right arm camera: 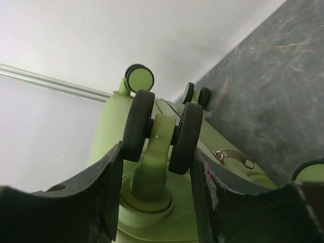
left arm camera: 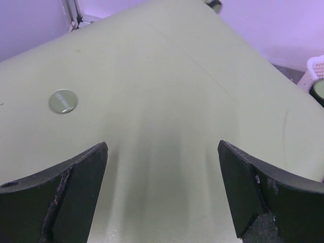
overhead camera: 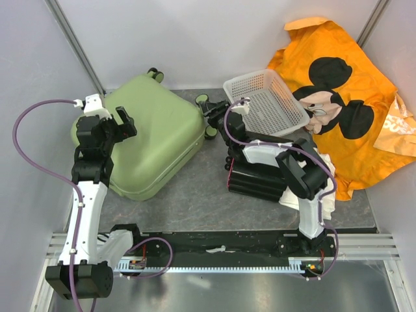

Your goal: Open, take out, and arrange the luggage

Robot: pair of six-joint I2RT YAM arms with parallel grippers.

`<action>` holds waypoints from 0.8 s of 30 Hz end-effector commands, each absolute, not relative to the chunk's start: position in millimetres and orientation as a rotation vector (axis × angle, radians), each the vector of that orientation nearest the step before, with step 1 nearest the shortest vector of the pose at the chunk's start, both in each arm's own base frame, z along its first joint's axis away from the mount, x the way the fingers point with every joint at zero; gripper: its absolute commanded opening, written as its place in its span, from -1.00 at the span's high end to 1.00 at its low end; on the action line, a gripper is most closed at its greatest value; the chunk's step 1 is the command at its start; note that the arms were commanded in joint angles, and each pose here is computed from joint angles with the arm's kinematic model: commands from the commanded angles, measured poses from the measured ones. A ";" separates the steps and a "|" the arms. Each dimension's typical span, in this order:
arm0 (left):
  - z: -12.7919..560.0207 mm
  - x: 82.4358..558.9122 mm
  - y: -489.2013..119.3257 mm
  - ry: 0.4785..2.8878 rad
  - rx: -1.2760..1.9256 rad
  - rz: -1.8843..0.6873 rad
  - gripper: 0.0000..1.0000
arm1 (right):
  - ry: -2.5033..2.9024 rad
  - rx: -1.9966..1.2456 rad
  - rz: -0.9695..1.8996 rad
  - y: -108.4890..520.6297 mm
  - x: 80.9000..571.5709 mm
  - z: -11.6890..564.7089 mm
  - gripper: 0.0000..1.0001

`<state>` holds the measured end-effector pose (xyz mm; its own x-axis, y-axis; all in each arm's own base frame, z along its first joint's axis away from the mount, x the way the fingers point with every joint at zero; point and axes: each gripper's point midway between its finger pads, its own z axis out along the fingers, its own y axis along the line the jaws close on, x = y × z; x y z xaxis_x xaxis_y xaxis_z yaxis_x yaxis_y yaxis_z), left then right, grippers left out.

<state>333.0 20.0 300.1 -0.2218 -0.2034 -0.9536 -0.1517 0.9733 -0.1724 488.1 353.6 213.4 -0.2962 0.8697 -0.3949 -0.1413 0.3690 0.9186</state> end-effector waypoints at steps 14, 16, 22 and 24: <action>288.5 303.9 114.5 1.738 -0.811 0.105 -0.99 | 1.443 0.367 1.037 322.1 378.2 285.7 0.98; 275.5 286.5 128.4 1.729 -0.902 0.204 -0.99 | 1.462 0.328 1.024 322.2 373.9 286.5 0.69; 257.3 267.6 128.1 1.730 -0.963 0.186 -0.99 | 1.465 0.101 0.863 309.4 360.0 340.5 -0.58; 253.9 277.1 118.0 1.764 -0.896 0.089 -0.99 | 1.498 -0.001 0.789 307.8 356.2 343.1 -0.75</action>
<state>275.4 120.6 255.8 -0.1383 -0.4750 -0.8690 -0.6359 0.7153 -0.2898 370.4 306.2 227.4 -0.3140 0.5658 -0.7624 -0.2326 0.7327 0.6395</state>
